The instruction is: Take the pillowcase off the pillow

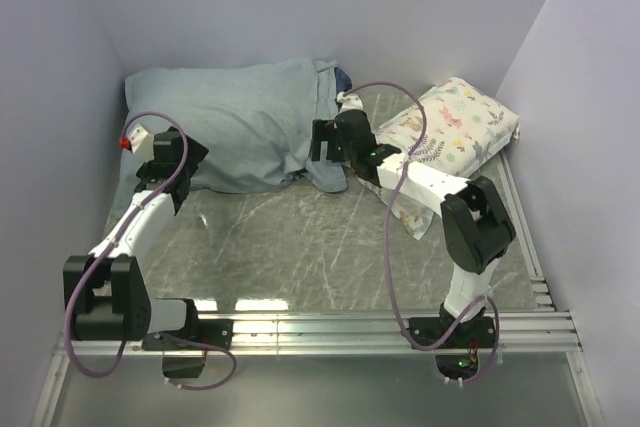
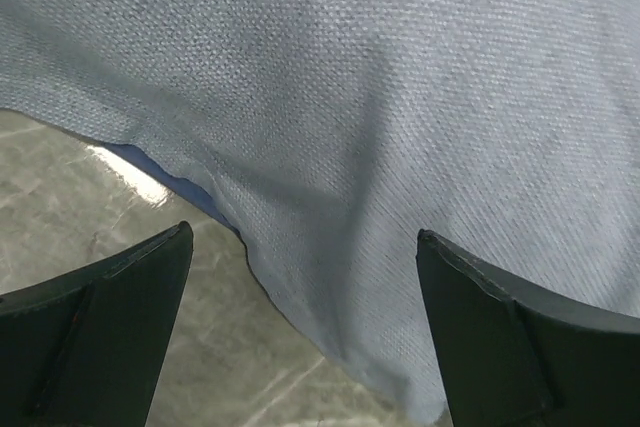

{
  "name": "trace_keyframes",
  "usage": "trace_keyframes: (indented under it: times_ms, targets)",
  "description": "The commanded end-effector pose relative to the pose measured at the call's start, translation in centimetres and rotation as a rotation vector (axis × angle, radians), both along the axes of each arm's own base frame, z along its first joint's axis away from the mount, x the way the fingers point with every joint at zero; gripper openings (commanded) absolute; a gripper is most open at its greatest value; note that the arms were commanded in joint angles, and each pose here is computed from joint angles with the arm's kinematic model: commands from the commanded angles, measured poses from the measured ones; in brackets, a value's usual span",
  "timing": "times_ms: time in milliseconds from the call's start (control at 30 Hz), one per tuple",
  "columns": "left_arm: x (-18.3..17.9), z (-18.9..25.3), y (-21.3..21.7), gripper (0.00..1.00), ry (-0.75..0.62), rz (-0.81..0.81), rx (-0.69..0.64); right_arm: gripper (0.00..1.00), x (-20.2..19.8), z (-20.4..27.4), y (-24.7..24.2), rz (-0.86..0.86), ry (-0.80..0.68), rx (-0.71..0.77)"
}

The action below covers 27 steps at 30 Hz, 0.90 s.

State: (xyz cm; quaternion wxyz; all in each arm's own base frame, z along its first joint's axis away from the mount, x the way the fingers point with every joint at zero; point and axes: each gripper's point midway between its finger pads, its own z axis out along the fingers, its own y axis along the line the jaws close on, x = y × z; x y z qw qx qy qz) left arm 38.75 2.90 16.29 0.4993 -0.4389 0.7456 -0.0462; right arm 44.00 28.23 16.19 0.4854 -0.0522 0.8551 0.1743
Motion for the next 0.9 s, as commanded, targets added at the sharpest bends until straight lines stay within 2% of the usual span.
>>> trace_keyframes:
  times_ms: [0, 233, 333, 400, 467, 500, 533, 567, 633, 700, 867]
  targets:
    - [2.7, 1.0, -0.6, 0.99, -0.122, -0.057, -0.022, 0.97, 1.5, 0.1, 0.6, 0.004, -0.021, 0.024]
    - [5.0, -3.3, -1.0, 0.99, -0.07, -0.079, -0.039, 0.94, 2.3, -4.1, 2.0, 0.01, 0.059, 0.037]
    - [5.9, -4.7, -0.9, 0.87, -0.034, -0.077, -0.039, 0.89, 2.6, -4.9, 2.5, 0.012, 0.071, 0.042]
    - [6.3, -5.2, -0.9, 0.71, -0.014, -0.073, -0.041, 0.85, 2.8, -5.2, 2.7, 0.02, 0.074, 0.05]
    - [6.7, -5.9, -0.9, 0.5, 0.01, -0.071, -0.041, 0.66, 2.7, -5.2, 3.1, 0.028, 0.087, 0.053]
    - [6.8, -6.0, -0.8, 0.27, 0.017, -0.067, -0.041, 0.53, 2.7, -5.0, 3.1, 0.028, 0.088, 0.055]
    - [7.1, -5.6, -0.7, 0.14, 0.017, -0.064, -0.038, 0.3, 2.7, -4.5, 3.0, 0.026, 0.083, 0.056]
    - [7.1, -5.5, -0.5, 0.01, 0.024, -0.053, -0.03, 0.2, 2.6, -4.3, 2.7, 0.015, 0.082, 0.05]
    - [6.6, -4.6, -0.2, 0.01, 0.03, -0.036, -0.021, 0.0, 2.4, -3.6, 2.5, 0.01, 0.079, 0.052]
    - [5.8, -3.6, 0.4, 0.0, 0.03, -0.004, -0.009, 0.0, 1.9, -2.0, 2.2, 0.019, 0.067, 0.058]
    - [3.3, 2.8, 1.8, 0.0, -0.041, 0.047, 0.052, 0.0, 0.4, 4.8, 1.6, 0.05, -0.009, 0.104]
